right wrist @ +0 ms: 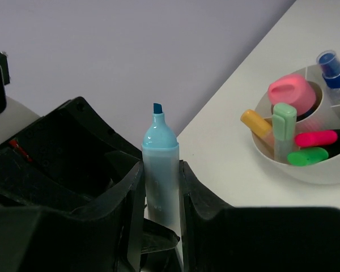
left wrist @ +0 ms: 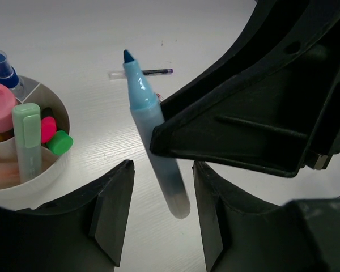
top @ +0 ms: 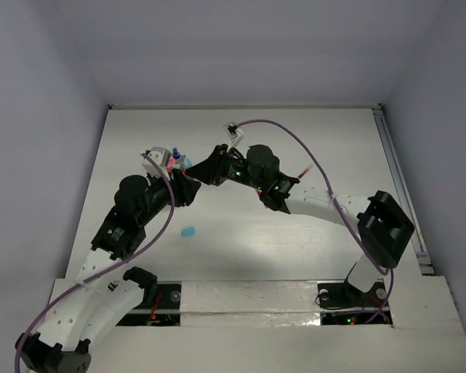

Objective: Sort the stationery into containers
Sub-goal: Pick up the pen from the center of the board.

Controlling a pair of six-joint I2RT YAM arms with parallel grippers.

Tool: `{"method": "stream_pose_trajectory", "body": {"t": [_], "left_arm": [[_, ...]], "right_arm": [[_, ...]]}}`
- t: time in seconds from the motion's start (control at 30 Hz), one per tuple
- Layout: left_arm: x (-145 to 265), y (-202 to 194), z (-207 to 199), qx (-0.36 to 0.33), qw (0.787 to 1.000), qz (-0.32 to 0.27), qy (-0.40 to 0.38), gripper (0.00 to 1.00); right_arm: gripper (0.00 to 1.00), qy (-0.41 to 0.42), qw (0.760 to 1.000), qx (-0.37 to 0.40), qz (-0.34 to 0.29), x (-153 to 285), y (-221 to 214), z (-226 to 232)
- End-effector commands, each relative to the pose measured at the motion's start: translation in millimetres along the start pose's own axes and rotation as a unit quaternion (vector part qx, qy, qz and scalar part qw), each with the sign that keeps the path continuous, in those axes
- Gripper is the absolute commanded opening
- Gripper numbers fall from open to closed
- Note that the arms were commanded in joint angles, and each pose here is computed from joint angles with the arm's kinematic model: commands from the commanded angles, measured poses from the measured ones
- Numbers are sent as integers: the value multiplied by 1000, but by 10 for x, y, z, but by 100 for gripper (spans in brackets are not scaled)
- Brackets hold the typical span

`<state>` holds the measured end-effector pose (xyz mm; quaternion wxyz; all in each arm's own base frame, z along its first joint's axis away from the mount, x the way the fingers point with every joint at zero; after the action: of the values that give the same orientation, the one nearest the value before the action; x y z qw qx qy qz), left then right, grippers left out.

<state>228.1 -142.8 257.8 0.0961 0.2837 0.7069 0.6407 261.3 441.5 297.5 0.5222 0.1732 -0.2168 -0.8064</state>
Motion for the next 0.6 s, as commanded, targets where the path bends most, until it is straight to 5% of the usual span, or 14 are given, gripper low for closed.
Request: {"method": "stream_pose_trajectory", "body": {"t": [0.0, 0.17, 0.3, 0.5, 0.57], "left_arm": [[-4, 165, -9, -1, 999, -34, -6, 42], [-5, 167, 7, -2, 999, -33, -1, 27], [-10, 156, 0, -1, 1000, -31, -3, 0], [14, 166, -7, -4, 999, -34, -5, 0], [40, 192, -19, -9, 999, -40, -8, 0]], "right_arm": [[3, 56, 998, 7, -10, -66, 84, 306], [3, 68, 998, 7, 3, -35, -14, 388], [3, 64, 998, 5, -2, 1, -15, 367], [10, 60, 998, 20, -23, 101, 73, 439], [29, 52, 998, 31, -30, 159, 142, 446]]}}
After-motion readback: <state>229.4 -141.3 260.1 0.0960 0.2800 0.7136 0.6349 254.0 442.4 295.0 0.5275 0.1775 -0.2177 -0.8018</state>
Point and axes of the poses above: each gripper's point midway between its finger pads, its own x axis back along the fingers, its own z axis along the line the jaws close on, y = z × x, the point moved 2 cm from there along x, back along the fingers, and after that the axes turned 13 degrees about -x, right-handed, at the moved point
